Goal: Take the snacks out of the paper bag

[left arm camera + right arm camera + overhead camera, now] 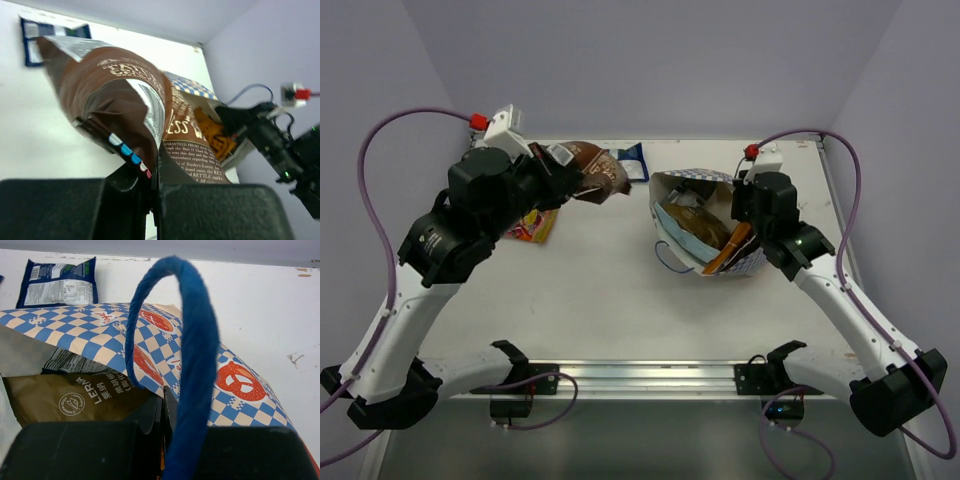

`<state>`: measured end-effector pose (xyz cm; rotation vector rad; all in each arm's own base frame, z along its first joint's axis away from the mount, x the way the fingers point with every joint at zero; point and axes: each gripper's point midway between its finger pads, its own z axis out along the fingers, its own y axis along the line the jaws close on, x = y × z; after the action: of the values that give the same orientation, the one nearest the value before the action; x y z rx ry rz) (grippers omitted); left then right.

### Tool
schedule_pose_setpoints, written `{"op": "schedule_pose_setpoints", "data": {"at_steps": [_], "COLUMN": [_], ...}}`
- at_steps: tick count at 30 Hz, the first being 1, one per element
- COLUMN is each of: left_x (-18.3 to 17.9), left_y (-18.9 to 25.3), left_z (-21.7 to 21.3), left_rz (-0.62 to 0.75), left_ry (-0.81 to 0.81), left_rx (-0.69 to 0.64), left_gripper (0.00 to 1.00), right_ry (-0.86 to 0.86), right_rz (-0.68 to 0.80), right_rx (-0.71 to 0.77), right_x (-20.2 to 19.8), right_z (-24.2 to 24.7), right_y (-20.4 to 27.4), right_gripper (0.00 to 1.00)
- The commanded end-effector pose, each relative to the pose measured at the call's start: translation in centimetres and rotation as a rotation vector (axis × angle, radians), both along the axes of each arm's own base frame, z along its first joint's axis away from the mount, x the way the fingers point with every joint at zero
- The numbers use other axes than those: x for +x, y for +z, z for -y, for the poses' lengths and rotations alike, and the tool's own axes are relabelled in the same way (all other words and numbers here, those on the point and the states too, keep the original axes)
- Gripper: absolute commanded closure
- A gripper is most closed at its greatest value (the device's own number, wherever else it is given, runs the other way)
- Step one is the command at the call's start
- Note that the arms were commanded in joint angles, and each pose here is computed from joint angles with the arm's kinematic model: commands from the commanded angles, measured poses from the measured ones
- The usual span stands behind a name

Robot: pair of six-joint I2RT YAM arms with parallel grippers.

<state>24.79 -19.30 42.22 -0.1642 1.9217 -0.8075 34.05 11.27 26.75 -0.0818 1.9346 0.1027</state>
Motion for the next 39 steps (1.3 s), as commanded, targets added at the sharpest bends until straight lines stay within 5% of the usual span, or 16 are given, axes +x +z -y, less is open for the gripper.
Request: {"op": "schedule_pose_setpoints", "data": {"at_steps": [1,7,11,14,15,17,18,21,24,28,39], "left_x": [2.7,8.6,11.3,11.7,11.5,10.3,9.3,6.3,4.8,3.7,0.5], "left_y": [1.5,1.1,-2.0,-5.6,-10.8,-12.6,-17.8,-22.5,-20.6,-15.0,-10.0], "left_z": [-1.5,0.4,3.1,1.7,0.6,-1.1,-2.2,-4.4,-5.5,-4.2,11.2], "left_rz": [0.077,0.135,0.105,0.088,0.014,0.027,-0.063,-0.141,-0.07,0.098,0.409], "left_ry": [0.08,0.055,-0.027,0.054,0.091,0.143,0.168,0.196,0.177,0.017,-0.461], "left_rx": [0.104,0.096,0.068,0.062,0.101,0.056,0.074,0.093,0.151,0.197,0.466], "left_gripper": [1.0,1.0,1.0,1.0,0.95,0.82,0.59,0.14,0.04,0.07,0.07], "right_ry": [-0.088,-0.091,-0.082,-0.061,-0.054,-0.011,0.011,0.06,0.078,0.109,0.17], "right_rz": [-0.08,-0.067,-0.058,-0.047,-0.044,-0.038,-0.038,-0.019,-0.007,-0.013,-0.009], "right_rx": [-0.057,-0.052,-0.05,-0.038,-0.033,-0.028,-0.029,-0.014,-0.012,-0.026,-0.06], "right_x": [-0.9,-0.9,-0.9,-1.1,-1.2,-1.3,-1.4,-1.6,-1.8,-1.8,-2.1], "right_z": [2.6,2.8,2.7,2.5,2.4,1.7,1.4,0.6,0.4,-0.3,-1.7], "right_y": [-2.2,-1.6,-0.9,-0.4,-0.3,-0.2,-0.3,0.1,0.5,0.7,1.5], "right_gripper": [1.0,1.0,1.0,1.0,1.0,1.0,1.0,1.0,1.0,1.0,1.0]}}
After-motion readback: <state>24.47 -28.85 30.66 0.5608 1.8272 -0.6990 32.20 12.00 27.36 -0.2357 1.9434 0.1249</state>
